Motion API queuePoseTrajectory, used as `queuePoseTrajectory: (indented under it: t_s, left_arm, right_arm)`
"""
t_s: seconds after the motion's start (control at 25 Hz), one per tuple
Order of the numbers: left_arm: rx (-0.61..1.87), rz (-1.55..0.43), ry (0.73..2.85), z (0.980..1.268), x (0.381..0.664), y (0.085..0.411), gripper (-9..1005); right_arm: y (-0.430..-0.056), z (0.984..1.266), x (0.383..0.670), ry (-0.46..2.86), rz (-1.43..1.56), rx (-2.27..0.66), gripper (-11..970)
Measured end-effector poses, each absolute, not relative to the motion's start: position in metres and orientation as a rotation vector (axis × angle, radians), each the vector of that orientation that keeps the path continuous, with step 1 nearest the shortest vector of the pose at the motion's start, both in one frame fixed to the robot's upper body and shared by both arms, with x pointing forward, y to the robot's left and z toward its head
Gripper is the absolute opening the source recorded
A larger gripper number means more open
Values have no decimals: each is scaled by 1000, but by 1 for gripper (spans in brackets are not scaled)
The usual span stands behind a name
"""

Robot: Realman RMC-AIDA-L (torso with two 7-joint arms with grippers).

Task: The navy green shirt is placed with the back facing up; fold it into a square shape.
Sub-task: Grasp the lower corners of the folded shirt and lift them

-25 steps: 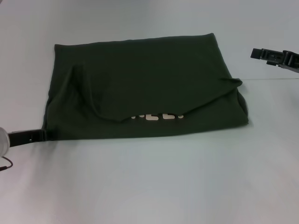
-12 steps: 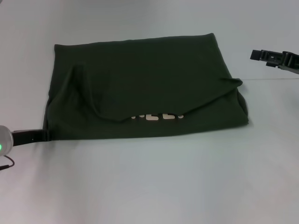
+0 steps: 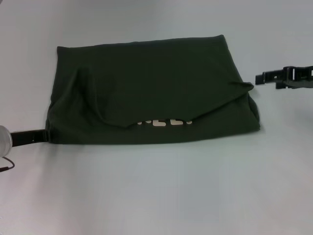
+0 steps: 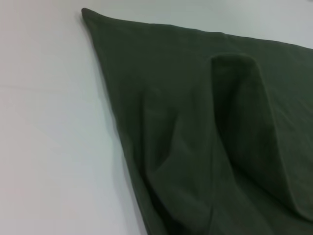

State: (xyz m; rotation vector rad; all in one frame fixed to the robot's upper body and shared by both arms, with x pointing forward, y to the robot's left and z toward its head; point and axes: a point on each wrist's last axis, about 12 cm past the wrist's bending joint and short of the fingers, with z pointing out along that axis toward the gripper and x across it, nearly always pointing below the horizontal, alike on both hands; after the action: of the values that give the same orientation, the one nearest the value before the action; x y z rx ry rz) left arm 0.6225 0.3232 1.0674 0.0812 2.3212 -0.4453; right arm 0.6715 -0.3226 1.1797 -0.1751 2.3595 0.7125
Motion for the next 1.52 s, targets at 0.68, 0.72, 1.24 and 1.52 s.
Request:
queuePoseTrajectory:
  t_s: [0.68, 0.72, 1.24, 1.52]
  left_arm:
    - [63, -460, 2313, 1073, 626, 323, 17]
    - [62, -460, 2313, 1073, 626, 324, 17]
    - [55, -464, 2311, 1072, 625, 324, 18]
    - [56, -465, 2310, 1073, 626, 323, 18]
  right_arm:
    - [-281, 1131, 674, 2498, 436, -335, 857]
    - [-279, 1128, 674, 2497, 427, -339, 857]
    - [-266, 1106, 670, 2483, 367, -358, 854]
    - [-265, 1102, 669, 2487, 356, -363, 734]
